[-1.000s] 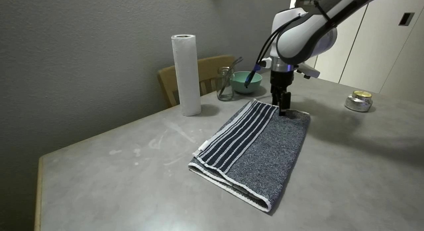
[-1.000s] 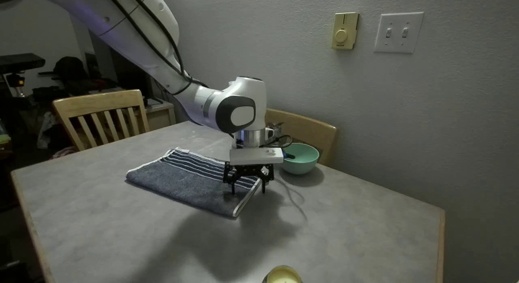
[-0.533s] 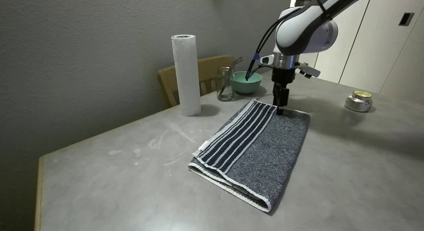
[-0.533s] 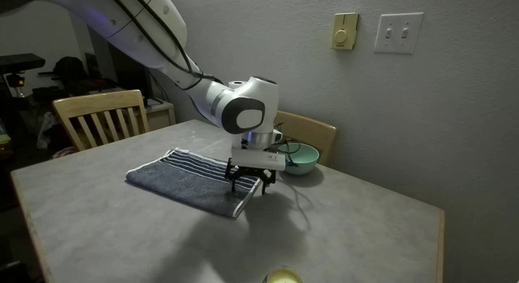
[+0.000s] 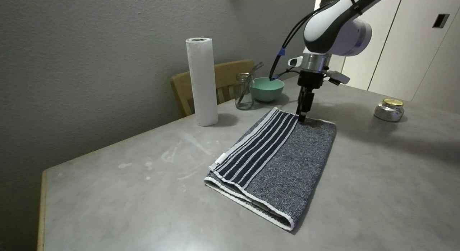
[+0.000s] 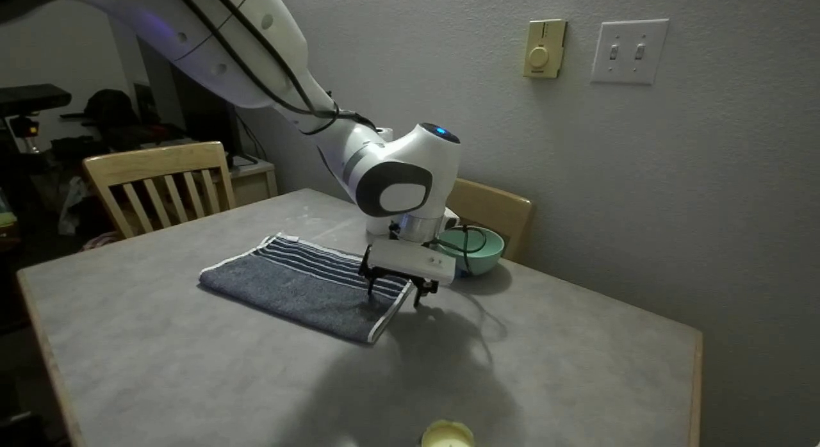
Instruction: Fold the towel from right to left
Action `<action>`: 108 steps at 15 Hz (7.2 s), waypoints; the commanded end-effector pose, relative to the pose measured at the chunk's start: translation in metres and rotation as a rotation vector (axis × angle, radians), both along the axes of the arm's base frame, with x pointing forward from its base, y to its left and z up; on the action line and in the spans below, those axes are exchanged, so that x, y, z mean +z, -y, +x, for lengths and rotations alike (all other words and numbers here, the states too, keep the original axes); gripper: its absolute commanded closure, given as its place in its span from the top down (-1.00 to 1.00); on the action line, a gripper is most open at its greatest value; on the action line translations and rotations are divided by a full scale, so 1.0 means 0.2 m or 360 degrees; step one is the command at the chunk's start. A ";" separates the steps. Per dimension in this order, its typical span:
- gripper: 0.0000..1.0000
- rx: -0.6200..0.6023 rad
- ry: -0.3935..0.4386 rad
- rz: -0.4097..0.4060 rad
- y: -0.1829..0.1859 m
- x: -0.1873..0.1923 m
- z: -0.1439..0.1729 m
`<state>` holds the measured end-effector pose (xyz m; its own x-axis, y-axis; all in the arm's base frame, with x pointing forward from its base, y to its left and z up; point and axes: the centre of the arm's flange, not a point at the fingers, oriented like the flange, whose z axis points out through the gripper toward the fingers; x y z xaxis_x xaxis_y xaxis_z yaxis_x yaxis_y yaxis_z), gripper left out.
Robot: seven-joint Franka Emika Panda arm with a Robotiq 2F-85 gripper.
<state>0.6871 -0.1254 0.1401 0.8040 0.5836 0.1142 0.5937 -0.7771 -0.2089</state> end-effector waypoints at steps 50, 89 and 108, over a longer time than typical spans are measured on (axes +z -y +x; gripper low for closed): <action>-0.96 0.0071 -0.0091 -0.0002 -0.75 0.77 0.09; -0.84 0.0743 -0.0508 -0.0203 -1.66 0.47 -0.09; -0.96 0.0273 -0.0609 -0.0380 -2.17 0.41 -0.18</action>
